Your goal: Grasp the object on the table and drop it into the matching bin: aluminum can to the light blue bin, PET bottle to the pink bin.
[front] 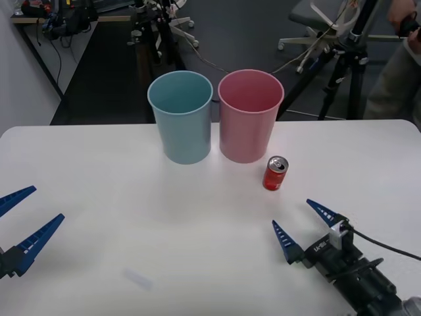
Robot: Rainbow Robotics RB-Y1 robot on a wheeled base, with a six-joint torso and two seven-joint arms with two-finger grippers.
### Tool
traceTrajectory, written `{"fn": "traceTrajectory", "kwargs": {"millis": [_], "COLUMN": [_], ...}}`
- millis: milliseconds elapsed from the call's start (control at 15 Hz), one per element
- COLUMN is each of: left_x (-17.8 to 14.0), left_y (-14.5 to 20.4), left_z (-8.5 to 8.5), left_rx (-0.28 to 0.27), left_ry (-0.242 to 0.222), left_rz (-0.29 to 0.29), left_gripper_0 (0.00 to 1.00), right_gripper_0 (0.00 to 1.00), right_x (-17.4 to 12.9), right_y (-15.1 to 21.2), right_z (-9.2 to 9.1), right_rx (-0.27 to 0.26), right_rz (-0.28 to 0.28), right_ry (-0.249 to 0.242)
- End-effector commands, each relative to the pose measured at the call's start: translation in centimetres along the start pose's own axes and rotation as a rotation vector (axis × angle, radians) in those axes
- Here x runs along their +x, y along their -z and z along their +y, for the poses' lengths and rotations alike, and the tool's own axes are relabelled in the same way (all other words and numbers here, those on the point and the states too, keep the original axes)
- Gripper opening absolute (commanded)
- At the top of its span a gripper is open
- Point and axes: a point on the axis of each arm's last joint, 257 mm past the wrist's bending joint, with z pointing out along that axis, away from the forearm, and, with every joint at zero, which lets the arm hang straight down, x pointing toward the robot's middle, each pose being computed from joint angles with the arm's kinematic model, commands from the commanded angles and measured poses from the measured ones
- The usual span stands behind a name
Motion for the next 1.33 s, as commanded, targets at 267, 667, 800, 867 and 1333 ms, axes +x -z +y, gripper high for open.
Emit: {"fn": "traceTrajectory", "kwargs": {"millis": [267, 667, 800, 867, 1333], "left_x": [0.0, 0.0, 0.0, 0.0, 0.0], "left_y": [0.0, 0.0, 0.0, 0.0, 0.0], "left_z": [0.0, 0.0, 0.0, 0.0, 0.0], "left_rx": [0.0, 0.0, 0.0, 0.0, 0.0], "left_ry": [0.0, 0.0, 0.0, 0.0, 0.0], "left_rz": [0.0, 0.0, 0.0, 0.0, 0.0], "left_gripper_0": [1.0, 1.0, 1.0, 1.0, 1.0], "right_gripper_0": [1.0, 1.0, 1.0, 1.0, 1.0], "right_x": [-0.6, -0.5, -0.2, -0.2, -0.6], "right_y": [-3.6, -5.8, -6.9, -7.5, -11.0], "right_z": [0.0, -0.2, 0.0, -0.1, -1.7], "right_rx": [0.045, 0.085, 0.075, 0.074, 0.077], "right_rz": [0.007, 0.031, 0.031, 0.031, 0.03], "right_ry": [-0.017, -0.046, -0.065, -0.07, -0.07]}}
